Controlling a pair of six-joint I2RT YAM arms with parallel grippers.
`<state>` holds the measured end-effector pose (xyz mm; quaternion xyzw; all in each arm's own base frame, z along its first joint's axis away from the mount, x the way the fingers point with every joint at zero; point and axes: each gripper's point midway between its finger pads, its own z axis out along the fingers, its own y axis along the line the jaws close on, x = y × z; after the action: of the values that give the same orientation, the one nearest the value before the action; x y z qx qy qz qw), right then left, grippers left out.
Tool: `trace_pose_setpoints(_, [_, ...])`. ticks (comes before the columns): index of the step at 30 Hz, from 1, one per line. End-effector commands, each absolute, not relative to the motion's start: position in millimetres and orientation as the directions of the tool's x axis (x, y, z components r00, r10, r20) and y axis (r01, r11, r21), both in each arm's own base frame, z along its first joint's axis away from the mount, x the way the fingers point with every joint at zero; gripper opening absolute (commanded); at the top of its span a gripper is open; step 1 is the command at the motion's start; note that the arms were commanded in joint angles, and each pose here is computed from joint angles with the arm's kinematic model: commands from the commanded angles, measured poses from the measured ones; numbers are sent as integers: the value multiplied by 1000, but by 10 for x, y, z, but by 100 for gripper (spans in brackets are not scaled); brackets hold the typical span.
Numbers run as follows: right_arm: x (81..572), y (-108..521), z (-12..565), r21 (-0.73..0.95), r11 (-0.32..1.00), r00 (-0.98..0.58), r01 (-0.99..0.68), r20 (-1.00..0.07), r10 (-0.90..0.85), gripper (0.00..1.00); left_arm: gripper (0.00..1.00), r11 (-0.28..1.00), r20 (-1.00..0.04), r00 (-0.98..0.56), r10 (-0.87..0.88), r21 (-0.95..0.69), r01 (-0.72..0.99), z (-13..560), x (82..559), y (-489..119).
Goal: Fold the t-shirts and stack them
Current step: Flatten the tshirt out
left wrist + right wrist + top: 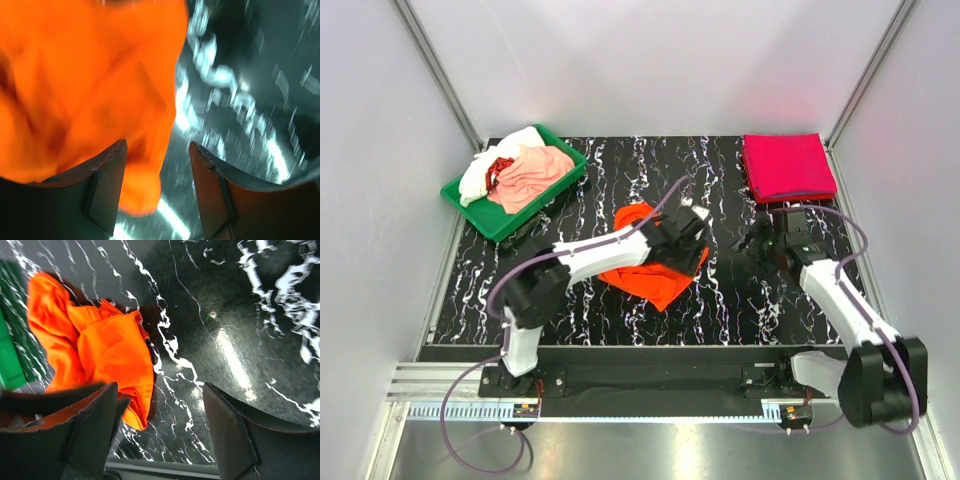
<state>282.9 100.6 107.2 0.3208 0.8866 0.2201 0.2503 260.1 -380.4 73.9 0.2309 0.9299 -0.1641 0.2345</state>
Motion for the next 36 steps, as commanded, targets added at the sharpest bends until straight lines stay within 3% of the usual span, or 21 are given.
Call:
trace_pose_setpoints(1, [2776, 844, 1270, 561, 676, -580, 478, -376, 722, 75, 57, 851, -650, -722, 238, -219, 478, 1194, 3084, -4190])
trace_pose_setpoints(7, [2634, 607, 1692, 568, 680, -470, 464, -493, 732, 76, 58, 860, -649, -725, 233, -209, 465, 992, 3282, -4432])
trace_pose_setpoints(17, [2560, 623, 2074, 630, 676, -427, 383, -528, 734, 77, 57, 869, -639, -718, 276, -152, 470, 621, 3490, -4613])
trace_pose_setpoints(18, [2561, 631, 2057, 628, 676, -433, 385, -524, 733, 77, 55, 879, -631, -721, 286, -126, 459, 543, 3519, -4572])
trace_pose_setpoints(19, [2553, 659, 2048, 632, 676, -443, 378, -517, 732, 77, 38, 880, -638, -715, 286, -120, 459, 571, 3548, -4585])
trace_pose_setpoints(22, [2540, 682, 2009, 636, 671, -455, 381, -503, 735, 77, 9, 884, -644, -706, 294, -98, 457, 634, 3562, -4538])
trace_pose_setpoints(24, [2534, 681, 1983, 635, 670, -456, 384, -501, 736, 78, 0, 881, -661, -695, 281, -110, 461, 914, 3524, -4490])
trace_pose_setpoints(32, [2671, 914, 1781, 670, 658, -538, 344, -433, 723, 81, 0, 803, -779, -611, 141, -271, 531, 2618, 3029, -3919])
trace_pose_setpoints(36, [2789, 1061, 1648, 684, 654, -595, 322, -391, 702, 81, 0, 810, -742, -659, 122, -310, 498, 2615, 2758, -3356])
